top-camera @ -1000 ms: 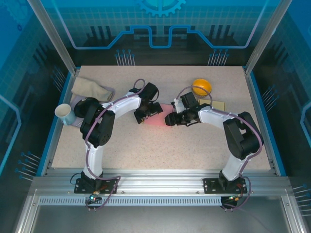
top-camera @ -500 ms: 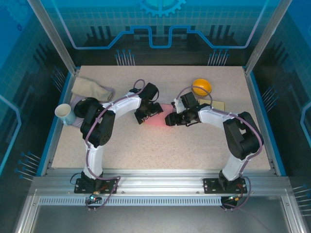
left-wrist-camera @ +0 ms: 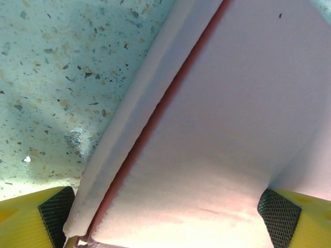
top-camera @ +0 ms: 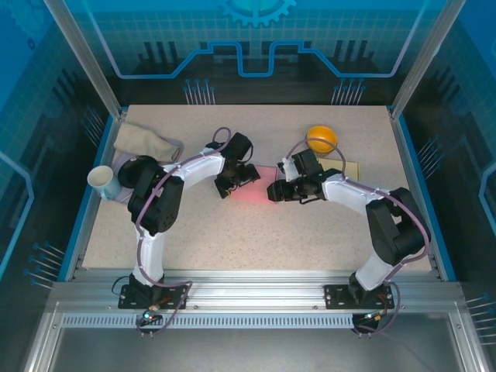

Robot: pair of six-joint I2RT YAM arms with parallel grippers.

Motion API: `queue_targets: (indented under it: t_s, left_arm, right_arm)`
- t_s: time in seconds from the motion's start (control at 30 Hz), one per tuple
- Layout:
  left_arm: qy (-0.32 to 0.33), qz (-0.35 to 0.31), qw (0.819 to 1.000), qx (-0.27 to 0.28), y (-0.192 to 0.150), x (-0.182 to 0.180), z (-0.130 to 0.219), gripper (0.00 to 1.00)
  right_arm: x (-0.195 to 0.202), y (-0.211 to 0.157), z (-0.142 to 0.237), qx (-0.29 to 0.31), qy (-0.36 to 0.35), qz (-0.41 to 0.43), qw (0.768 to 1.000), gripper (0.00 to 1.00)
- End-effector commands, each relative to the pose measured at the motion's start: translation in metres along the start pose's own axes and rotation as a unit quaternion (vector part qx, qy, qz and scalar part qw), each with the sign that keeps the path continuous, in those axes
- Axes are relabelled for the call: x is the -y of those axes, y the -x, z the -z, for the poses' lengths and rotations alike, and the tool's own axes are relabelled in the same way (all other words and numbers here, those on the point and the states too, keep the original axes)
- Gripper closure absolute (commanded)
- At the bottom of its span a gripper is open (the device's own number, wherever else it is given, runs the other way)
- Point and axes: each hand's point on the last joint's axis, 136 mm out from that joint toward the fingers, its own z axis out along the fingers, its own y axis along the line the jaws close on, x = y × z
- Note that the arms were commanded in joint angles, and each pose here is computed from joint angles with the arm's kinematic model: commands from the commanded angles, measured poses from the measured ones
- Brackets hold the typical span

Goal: Fold the paper box

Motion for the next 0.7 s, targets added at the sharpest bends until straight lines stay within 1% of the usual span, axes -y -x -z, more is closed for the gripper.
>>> queue_targets:
  t_s: [0.0,0.13,0.47,0.57,0.67]
  left_arm:
    - [0.084,0.009,0.996,-0.029,-0.014,-0.047,-0.027,0.04]
    - [0.085,0.01,0.996,-0.029,-0.013,-0.048,-0.027,0.04]
    - [0.087,0.008,0.996,-0.028,-0.013,-0.048,-0.027,0.04]
    - [0.088,0.009,0.996,-0.028,-0.013,-0.049,-0.027,0.04]
    - [0.089,0.009,0.996,-0.028,-0.013,-0.049,-0.028,0.04]
  right_arm:
    - [0.002,-0.005,-0.007,-0.001,0.002,-0.017,1.0,0.51]
    - [0.006,-0.006,-0.016,-0.004,-0.003,-0.02,1.0,0.51]
    - [-0.007,-0.007,-0.025,-0.018,0.02,-0.004,1.0,0.51]
    - [-0.011,-0.006,-0.025,-0.018,0.027,0.004,0.999,0.57]
    - [-0.01,-0.006,-0.025,-0.018,0.021,0.011,1.0,0.58]
